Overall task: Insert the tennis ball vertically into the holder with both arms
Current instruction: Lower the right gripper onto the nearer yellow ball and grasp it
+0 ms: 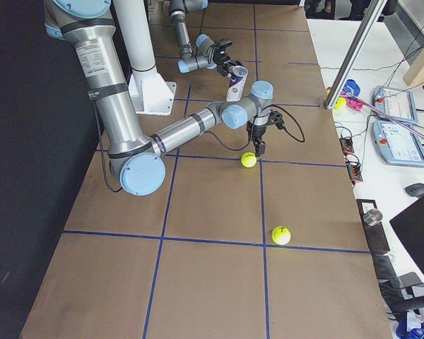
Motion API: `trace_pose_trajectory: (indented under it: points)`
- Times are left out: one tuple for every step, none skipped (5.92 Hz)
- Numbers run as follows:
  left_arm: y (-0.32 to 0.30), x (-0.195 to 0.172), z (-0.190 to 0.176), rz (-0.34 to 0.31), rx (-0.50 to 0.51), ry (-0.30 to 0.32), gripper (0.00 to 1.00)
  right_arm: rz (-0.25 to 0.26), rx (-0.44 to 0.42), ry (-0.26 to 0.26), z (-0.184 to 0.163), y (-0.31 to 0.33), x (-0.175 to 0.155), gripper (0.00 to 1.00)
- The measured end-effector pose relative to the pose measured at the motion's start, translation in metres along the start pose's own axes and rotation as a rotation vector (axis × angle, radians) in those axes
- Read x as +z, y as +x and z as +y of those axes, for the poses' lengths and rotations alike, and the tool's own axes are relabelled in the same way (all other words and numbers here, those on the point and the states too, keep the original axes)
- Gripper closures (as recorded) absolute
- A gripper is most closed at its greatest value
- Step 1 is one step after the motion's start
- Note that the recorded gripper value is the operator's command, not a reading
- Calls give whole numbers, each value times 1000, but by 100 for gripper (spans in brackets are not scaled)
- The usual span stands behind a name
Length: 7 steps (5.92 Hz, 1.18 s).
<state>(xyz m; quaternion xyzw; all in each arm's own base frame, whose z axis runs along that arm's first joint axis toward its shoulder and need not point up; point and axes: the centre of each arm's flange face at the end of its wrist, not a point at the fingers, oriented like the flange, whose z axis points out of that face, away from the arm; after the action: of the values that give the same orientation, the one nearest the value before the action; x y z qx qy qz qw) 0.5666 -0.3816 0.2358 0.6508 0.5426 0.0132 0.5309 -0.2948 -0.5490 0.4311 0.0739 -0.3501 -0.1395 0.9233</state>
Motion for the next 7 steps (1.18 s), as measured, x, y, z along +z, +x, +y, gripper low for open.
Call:
trace_pose_trajectory:
  points:
    - [0, 0, 0, 1, -1, 0, 24, -3, -12, -12, 1, -1, 18, 1]
    - [1, 0, -1, 1, -1, 1, 24, -4, -20, -23, 4, -3, 29, 1]
    - [0, 0, -1, 1, -1, 1, 24, -3, -30, -40, 7, -6, 42, 1]
    - [0, 0, -1, 2, -1, 1, 24, 0, -40, -53, 9, -8, 56, 1]
    - [0, 0, -1, 2, -1, 1, 24, 12, -48, -57, 10, -10, 65, 23]
    - [0, 0, -1, 2, -1, 1, 24, 25, -53, -55, 10, -12, 68, 61]
    - [0, 0, -1, 2, -1, 1, 24, 29, -55, -52, 9, -13, 69, 90]
